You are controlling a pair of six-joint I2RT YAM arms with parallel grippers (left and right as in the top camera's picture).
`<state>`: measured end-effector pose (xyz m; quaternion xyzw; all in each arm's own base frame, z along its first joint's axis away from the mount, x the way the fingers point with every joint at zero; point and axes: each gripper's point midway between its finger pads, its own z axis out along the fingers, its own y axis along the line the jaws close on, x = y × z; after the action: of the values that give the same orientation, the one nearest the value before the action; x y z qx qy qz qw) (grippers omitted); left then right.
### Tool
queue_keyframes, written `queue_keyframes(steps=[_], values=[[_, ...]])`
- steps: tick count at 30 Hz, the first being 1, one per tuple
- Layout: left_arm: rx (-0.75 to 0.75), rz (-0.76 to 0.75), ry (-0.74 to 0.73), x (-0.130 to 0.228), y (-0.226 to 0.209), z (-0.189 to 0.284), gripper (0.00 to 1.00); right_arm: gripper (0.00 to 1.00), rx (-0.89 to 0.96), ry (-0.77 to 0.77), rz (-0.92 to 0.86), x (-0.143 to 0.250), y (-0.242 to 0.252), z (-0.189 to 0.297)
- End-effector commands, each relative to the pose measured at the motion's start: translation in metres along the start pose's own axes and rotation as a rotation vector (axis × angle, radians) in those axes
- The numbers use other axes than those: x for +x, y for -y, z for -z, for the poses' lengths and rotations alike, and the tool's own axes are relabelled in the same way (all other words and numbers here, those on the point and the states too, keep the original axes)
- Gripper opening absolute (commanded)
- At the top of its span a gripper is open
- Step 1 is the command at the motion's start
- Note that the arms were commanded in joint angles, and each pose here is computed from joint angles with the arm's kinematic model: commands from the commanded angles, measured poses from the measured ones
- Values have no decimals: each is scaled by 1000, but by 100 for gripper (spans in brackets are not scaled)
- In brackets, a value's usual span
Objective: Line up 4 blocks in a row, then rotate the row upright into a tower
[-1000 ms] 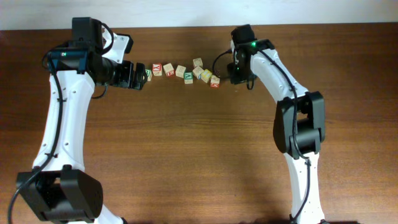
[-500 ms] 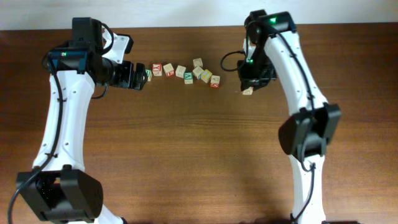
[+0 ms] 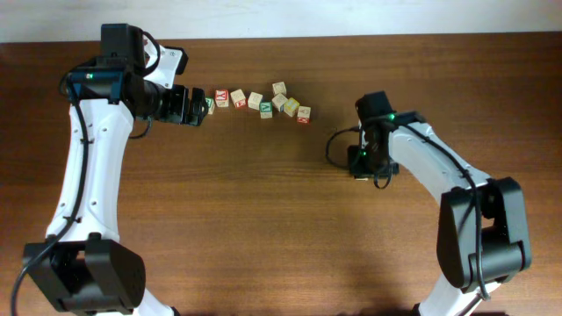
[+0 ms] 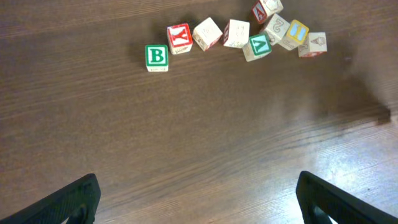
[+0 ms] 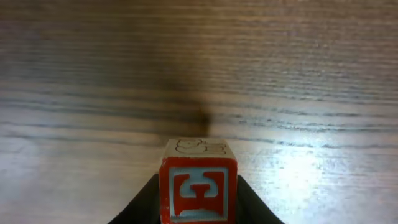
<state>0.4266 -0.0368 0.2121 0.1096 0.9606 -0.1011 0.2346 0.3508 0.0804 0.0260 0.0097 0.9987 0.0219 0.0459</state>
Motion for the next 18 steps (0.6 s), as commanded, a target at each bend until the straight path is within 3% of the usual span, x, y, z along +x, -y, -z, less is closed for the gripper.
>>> queue_keyframes(steps=[1, 3, 11, 14, 18], values=[[10, -11, 9, -4, 1, 1, 99, 27, 33, -6, -43, 0, 17, -6], [10, -11, 9, -4, 1, 1, 99, 28, 43, -17, -41, 1, 19, -12], [10, -11, 9, -4, 1, 1, 99, 49, 48, -42, -40, 5, 20, -13], [10, -11, 9, -4, 1, 1, 99, 57, 37, -13, -35, -21, 13, 29], [10, -11, 9, -4, 1, 1, 99, 60, -205, 176, -55, -85, -37, 109]])
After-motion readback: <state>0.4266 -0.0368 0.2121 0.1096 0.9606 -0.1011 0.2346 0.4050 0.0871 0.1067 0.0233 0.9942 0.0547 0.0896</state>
